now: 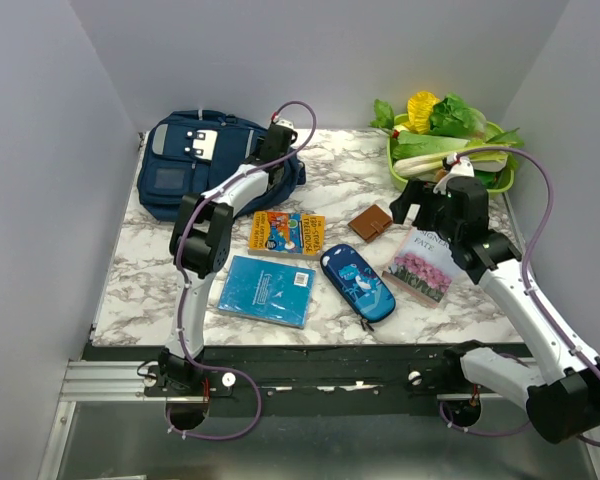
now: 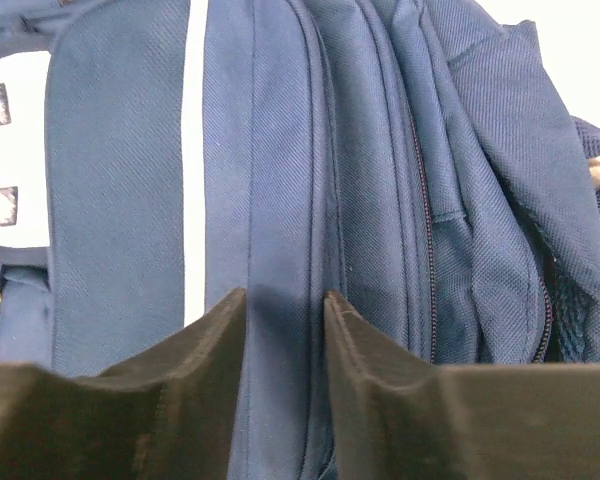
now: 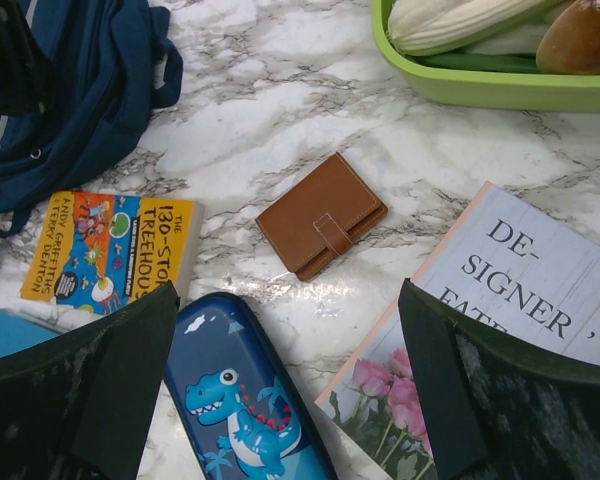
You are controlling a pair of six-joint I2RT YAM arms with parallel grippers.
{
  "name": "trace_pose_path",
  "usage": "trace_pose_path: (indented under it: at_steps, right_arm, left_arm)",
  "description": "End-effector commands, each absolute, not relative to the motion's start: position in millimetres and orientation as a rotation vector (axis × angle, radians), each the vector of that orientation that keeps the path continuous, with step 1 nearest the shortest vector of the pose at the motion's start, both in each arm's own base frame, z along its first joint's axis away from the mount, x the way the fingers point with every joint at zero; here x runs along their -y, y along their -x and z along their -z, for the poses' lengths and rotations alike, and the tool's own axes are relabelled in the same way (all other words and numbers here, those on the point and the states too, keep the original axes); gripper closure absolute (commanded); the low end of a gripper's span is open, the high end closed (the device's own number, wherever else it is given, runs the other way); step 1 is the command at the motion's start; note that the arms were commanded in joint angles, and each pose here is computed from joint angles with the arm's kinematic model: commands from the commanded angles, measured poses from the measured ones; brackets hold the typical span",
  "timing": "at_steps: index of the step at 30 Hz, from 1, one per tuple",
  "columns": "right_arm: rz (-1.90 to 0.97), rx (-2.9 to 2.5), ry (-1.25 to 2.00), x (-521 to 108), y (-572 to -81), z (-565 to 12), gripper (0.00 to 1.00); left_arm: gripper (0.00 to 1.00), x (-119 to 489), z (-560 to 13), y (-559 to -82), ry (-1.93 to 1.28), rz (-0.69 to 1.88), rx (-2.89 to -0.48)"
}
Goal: Pack the student bag
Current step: Move the student bag to the center of the board.
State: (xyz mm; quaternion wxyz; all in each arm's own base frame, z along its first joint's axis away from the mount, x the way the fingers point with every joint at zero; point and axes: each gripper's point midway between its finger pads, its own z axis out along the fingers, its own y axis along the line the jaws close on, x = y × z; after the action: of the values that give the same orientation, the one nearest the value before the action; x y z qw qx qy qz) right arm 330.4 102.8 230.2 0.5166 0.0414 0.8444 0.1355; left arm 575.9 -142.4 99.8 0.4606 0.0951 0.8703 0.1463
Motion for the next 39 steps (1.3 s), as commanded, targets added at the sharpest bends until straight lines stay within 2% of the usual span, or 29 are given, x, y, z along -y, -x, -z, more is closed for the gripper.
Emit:
trace_pose_path:
  at_steps: [1,3,4,9,10,19,26,32,34,39]
  right_arm:
    - [-0.357,-2.003,-0.091,-106,-326,-236,0.0]
    - [-0.36,-2.001,-0.092,-106,-325,-236,0.0]
    - [-0.362,-1.997,-0.093,-106,-325,-238,0.0]
    - [-0.369,-1.991,-0.098,-105,-323,-240,0.0]
    - [-0.37,-1.991,-0.1,-105,-322,-240,0.0]
    - [-0.387,-1.975,-0.094,-106,-317,-243,0.0]
    - [-0.387,-1.967,-0.085,-105,-315,-245,0.0]
    - [-0.397,-1.967,-0.073,-106,-311,-243,0.0]
    - [-0.41,-1.965,-0.065,-108,-310,-245,0.0]
    - [-0.421,-1.951,-0.047,-110,-308,-252,0.0]
  left_arm:
    - [0.65,129,-87,-569,-0.231,-0.454,-2.212]
    - [0.74,128,-86,-569,-0.239,-0.464,-2.219]
    - [0.82,127,-86,-568,-0.242,-0.475,-2.224]
    - [0.94,129,-100,-559,-0.235,-0.425,-2.229]
    - [1.0,130,-106,-558,-0.228,-0.406,-2.22]
    - [1.0,149,-213,-543,-0.179,-0.176,-2.082]
    - [1.0,156,-313,-508,-0.23,-0.041,-1.922]
    - [1.0,148,-348,-470,-0.34,-0.026,-1.842]
    - [1.0,152,-335,-455,-0.45,-0.01,-1.85]
    - [1.0,159,-340,-390,-0.724,0.088,-1.741]
